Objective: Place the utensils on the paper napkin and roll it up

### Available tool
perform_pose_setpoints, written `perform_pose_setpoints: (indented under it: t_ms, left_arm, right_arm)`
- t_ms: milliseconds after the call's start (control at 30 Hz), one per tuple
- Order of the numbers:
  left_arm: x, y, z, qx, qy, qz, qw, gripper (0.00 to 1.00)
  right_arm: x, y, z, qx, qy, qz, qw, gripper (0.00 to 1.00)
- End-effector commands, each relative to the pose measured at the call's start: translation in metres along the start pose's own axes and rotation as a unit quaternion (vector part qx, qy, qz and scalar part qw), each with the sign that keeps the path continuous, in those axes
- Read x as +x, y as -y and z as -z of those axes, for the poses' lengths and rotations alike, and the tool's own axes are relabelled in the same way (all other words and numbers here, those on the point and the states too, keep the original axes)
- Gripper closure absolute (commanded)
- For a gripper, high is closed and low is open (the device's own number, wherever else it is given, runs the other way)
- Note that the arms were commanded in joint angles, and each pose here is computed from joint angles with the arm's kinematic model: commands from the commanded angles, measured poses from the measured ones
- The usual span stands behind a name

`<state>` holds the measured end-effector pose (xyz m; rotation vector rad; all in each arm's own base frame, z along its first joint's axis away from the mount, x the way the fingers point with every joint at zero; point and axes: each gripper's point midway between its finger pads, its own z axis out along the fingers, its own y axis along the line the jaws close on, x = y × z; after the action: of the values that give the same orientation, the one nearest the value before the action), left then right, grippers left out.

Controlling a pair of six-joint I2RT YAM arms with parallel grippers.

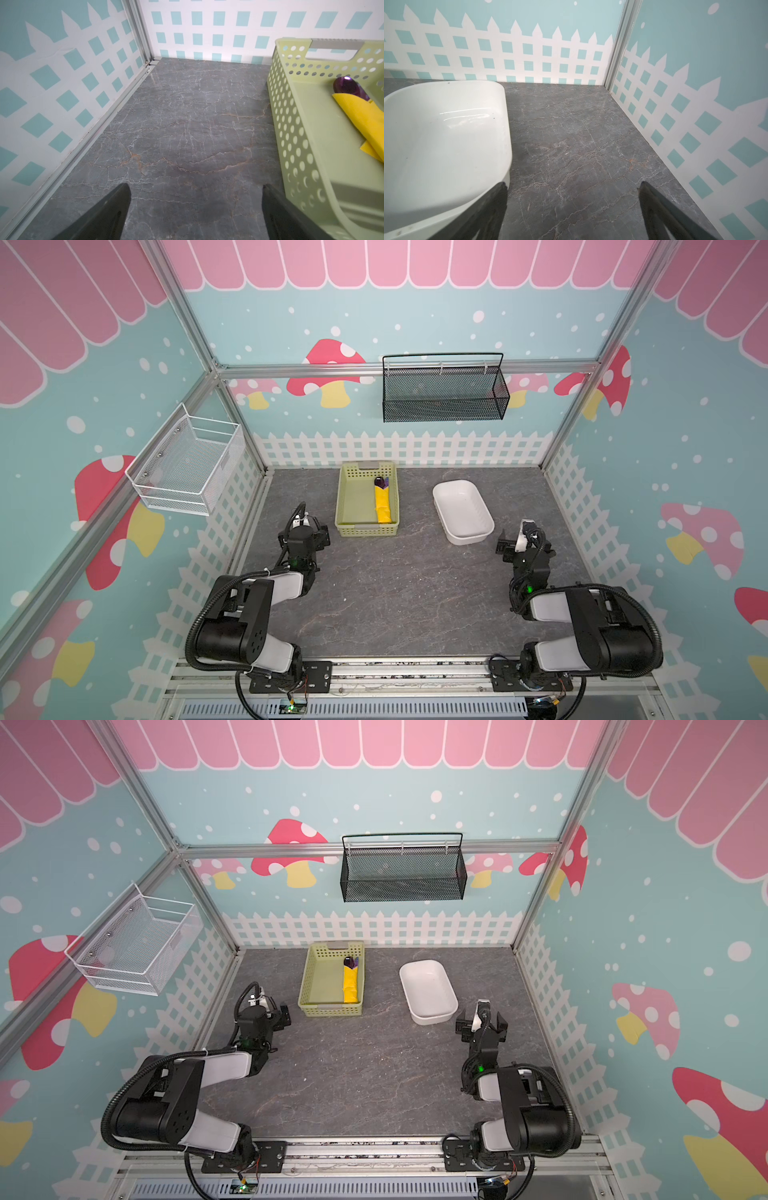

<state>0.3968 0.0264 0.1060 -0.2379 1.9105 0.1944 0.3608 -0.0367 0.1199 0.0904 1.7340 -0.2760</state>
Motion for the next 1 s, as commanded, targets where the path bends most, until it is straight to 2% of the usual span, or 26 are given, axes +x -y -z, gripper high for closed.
perform_pose_setpoints:
  t_ms: [0, 33, 67, 133, 967]
  left_arm:
    - [-0.012, 0.010, 0.002, 0.053, 0.059, 0.009, 0.997, 0.00]
    - [-0.010, 0.016, 0.003, 0.068, 0.049, 0.004, 0.997, 0.00]
    - [-0.008, 0.021, 0.001, 0.080, 0.031, -0.004, 0.996, 0.00]
    - [-0.010, 0.018, 0.002, 0.074, 0.048, -0.002, 0.996, 0.00]
    - [-0.010, 0.019, 0.001, 0.077, 0.043, -0.002, 0.996, 0.00]
  right_arm:
    - [-0.017, -0.010, 0.000, -0.037, 0.050, 0.013, 0.998, 0.00]
    - [-0.015, -0.014, -0.004, -0.045, 0.037, 0.016, 0.998, 0.00]
    - [-0.018, -0.013, -0.001, -0.046, 0.052, 0.017, 0.997, 0.00]
    - [-0.016, -0.013, -0.002, -0.044, 0.043, 0.017, 0.998, 0.01]
    - [-0.017, -0.013, -0.001, -0.045, 0.049, 0.018, 0.998, 0.01]
